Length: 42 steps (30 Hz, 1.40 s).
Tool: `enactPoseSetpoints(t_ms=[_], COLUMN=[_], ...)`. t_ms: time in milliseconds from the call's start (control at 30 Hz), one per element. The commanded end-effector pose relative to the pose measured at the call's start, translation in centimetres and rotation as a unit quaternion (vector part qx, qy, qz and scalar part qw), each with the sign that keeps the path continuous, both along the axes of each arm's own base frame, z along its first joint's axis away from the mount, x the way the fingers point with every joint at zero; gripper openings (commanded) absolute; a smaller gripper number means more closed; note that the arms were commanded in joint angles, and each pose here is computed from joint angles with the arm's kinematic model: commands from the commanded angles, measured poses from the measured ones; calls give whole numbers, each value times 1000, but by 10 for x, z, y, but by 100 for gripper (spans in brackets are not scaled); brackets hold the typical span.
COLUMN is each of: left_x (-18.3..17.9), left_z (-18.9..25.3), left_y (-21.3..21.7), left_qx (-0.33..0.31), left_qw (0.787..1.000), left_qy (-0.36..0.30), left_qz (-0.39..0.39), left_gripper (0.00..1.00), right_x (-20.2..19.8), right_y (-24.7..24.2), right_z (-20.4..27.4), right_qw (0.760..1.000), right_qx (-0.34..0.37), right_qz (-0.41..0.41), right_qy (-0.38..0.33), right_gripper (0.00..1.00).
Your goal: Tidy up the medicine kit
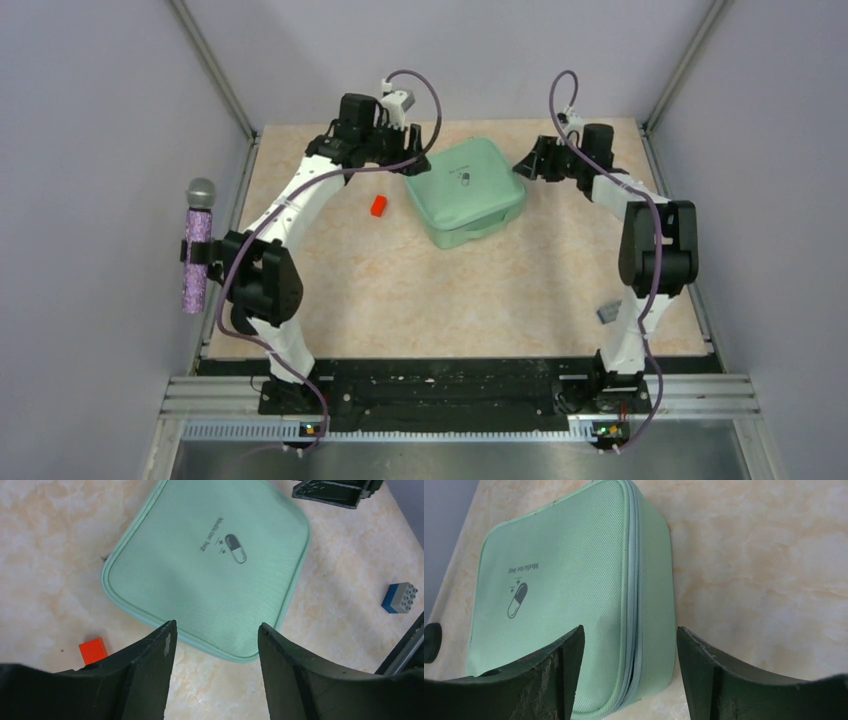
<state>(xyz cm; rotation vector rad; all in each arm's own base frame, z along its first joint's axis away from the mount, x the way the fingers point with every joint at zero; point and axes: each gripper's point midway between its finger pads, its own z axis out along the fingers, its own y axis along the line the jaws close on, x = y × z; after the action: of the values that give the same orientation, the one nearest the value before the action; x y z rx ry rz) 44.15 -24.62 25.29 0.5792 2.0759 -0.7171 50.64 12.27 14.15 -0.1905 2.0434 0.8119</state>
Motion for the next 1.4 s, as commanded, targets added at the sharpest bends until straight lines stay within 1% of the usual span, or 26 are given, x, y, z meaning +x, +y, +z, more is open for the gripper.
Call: enactPoseSetpoints(t_ms=[0,67,133,233,300,367,400,467,533,633,667,700,767,800,833,900,933,1000,1033,1100,1200,1233,1367], left_x=[13,20,24,27,27,26,29,37,51,83,94,106,127,133,134,128,121,99,82,47,3,-7,-34], left_z=[-51,-64,-75,-91,-98,-106,-109,-114,-115,-114,-113,-109,-94,-78,-63,-40,-33,-29,-38,-46,-62,-69,-93], left_y=[19,22,22,18,13,9,8,7,6,4,4,7,20,29,37,51,58,66,66,59,48,46,46], left_qx=[-24,-41,-41,-42,-50,-58,-58,-55,-49,-33,-23,-8,23,29,28,16,12,4,-2,-22,-50,-54,-41], left_qw=[991,987,987,985,984,981,981,982,987,994,996,998,999,998,997,996,995,995,995,996,994,993,990], left_qy=[116,141,149,160,171,182,183,177,155,106,85,62,18,-4,-19,-33,-32,-12,17,54,96,108,130], left_qz=[61,59,53,43,32,21,20,23,21,15,12,15,45,61,71,87,95,102,99,66,13,-1,-42], left_gripper=[64,62,59,51,45,36,33,28,25,24,27,33,46,50,53,58,63,65,65,65,63,62,60], right_x=[16,14,10,-3,-16,-34,-45,-74,-105,-150,-161,-170,-174,-170,-162,-141,-127,-97,-80,-50,-15,-3,28], right_y=[25,30,33,35,37,37,37,33,31,23,21,19,13,10,6,2,0,-4,-6,-6,-2,-1,4], right_z=[28,20,12,2,-7,-14,-16,-23,-23,-22,-19,-14,-7,-1,5,18,24,33,35,42,40,44,23], right_qw=[997,997,997,997,997,997,997,997,996,994,994,994,995,995,996,996,996,996,997,997,998,997,997], right_qx=[24,30,29,26,23,17,14,2,-18,-39,-39,-39,-35,-32,-32,-33,-36,-42,-42,-31,-13,-13,-10], right_qz=[57,67,69,69,74,71,71,75,92,100,101,101,97,94,89,81,77,59,48,34,31,31,38], right_qy=[-46,-39,-34,-21,-9,6,10,18,12,12,10,10,13,10,3,-14,-25,-43,-48,-58,-56,-64,-60], right_gripper=[65,63,60,50,46,44,42,40,40,45,48,50,56,59,63,67,69,71,72,73,70,69,66])
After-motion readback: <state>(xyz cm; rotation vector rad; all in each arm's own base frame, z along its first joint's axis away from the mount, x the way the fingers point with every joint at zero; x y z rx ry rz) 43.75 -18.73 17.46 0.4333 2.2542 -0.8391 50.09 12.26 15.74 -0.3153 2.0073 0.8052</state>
